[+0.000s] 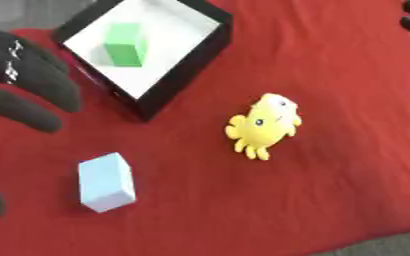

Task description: Pick up objects on the table and place them in the box.

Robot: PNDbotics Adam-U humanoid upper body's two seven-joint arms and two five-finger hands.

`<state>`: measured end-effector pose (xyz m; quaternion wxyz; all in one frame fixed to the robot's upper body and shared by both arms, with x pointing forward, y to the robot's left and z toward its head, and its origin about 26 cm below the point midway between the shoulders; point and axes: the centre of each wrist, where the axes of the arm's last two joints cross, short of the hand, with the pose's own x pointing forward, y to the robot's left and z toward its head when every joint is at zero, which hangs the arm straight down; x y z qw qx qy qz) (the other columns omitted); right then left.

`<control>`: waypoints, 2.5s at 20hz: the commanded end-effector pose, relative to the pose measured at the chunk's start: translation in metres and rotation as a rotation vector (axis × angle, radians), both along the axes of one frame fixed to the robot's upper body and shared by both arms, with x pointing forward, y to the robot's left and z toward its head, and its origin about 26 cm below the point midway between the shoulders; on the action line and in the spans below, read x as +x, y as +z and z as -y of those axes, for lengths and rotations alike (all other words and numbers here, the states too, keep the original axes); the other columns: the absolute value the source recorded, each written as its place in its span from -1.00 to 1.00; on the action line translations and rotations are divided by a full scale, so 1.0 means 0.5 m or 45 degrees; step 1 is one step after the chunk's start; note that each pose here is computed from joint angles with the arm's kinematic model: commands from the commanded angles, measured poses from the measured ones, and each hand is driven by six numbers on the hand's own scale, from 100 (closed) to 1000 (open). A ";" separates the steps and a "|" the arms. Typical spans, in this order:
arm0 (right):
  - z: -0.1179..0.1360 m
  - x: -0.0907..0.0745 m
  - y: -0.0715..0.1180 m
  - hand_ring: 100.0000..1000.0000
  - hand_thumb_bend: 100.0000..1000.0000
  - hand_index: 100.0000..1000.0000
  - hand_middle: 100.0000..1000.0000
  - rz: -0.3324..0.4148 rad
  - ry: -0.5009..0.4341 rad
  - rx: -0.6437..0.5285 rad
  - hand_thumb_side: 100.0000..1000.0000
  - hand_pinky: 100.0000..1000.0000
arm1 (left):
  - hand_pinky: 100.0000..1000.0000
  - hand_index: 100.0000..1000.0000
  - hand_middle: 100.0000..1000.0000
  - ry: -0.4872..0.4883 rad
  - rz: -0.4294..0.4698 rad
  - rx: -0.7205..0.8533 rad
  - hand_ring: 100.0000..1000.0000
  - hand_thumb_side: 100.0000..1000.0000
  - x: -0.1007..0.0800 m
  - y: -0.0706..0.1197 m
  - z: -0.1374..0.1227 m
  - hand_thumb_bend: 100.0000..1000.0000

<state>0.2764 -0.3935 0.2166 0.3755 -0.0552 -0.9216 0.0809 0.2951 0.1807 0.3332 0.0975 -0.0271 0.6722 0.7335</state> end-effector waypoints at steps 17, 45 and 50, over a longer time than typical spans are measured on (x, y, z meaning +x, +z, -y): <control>-0.002 -0.002 0.028 0.69 -1.00 0.91 0.64 0.033 0.028 -0.048 0.11 0.79 | 0.70 0.68 0.56 -0.175 0.460 0.770 0.65 -1.00 0.016 -0.066 0.038 0.36; -0.010 0.005 0.034 0.67 -1.00 0.91 0.64 0.047 0.070 -0.060 0.14 0.79 | 0.68 0.70 0.60 -0.108 0.484 0.870 0.65 -1.00 0.052 -0.118 0.064 0.52; -0.011 0.006 0.036 0.68 -1.00 0.91 0.65 0.049 0.075 -0.061 0.16 0.78 | 0.70 0.68 0.58 -0.092 0.476 0.924 0.65 -1.00 0.059 -0.137 0.063 0.49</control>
